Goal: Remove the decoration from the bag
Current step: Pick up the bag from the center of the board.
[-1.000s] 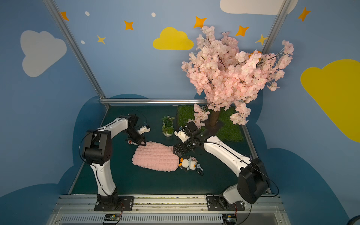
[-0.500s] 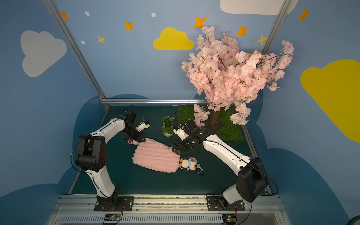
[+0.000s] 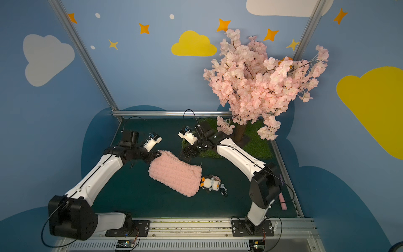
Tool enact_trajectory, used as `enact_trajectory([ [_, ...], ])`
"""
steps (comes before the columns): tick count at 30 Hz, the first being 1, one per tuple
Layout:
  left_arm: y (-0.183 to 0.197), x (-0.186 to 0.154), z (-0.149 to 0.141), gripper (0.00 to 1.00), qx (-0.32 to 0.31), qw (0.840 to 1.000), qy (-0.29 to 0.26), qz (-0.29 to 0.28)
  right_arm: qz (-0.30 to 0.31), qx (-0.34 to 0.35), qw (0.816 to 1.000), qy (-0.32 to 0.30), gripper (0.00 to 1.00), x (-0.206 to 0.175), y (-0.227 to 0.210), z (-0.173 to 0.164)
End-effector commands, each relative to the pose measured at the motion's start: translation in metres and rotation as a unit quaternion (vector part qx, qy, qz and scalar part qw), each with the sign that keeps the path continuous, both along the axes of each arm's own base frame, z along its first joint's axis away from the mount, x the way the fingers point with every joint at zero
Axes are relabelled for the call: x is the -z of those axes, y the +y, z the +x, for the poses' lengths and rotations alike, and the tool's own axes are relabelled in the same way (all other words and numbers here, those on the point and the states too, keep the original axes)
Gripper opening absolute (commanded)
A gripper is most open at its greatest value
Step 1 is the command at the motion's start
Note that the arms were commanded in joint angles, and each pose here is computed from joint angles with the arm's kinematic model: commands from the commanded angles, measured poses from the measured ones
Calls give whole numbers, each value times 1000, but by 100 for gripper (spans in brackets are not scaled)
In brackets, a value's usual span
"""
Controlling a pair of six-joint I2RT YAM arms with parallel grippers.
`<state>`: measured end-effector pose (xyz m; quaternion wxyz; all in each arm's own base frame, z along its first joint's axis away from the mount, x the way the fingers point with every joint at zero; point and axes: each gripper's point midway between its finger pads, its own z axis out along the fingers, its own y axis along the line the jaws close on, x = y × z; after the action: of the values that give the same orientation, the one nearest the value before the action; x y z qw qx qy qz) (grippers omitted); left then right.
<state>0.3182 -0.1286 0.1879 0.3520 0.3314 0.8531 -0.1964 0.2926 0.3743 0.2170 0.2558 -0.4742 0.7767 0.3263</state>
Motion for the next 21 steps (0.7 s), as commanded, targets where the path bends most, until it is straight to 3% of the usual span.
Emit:
enact_trajectory([
  [1, -15, -28, -4, 2, 46, 995, -84, -38, 26, -73, 997, -24, 92, -7, 29, -7],
  [4, -13, -28, -13, 2, 43, 992, -108, -43, 23, -105, 994, -26, 90, 1, 48, -15],
  [13, -14, -26, -25, 2, 32, 993, -98, -66, 13, -167, 986, -29, 79, 21, 92, -42],
  [15, -14, -22, -27, 2, 29, 993, -87, -69, 13, -173, 984, -30, 71, 21, 97, -44],
  [17, -11, -19, -28, 2, 15, 994, -81, -74, 11, -178, 983, -32, 55, 21, 98, -44],
  [21, -4, -16, -29, 2, -8, 994, -68, -84, 10, -180, 983, -37, 33, 21, 100, -42],
])
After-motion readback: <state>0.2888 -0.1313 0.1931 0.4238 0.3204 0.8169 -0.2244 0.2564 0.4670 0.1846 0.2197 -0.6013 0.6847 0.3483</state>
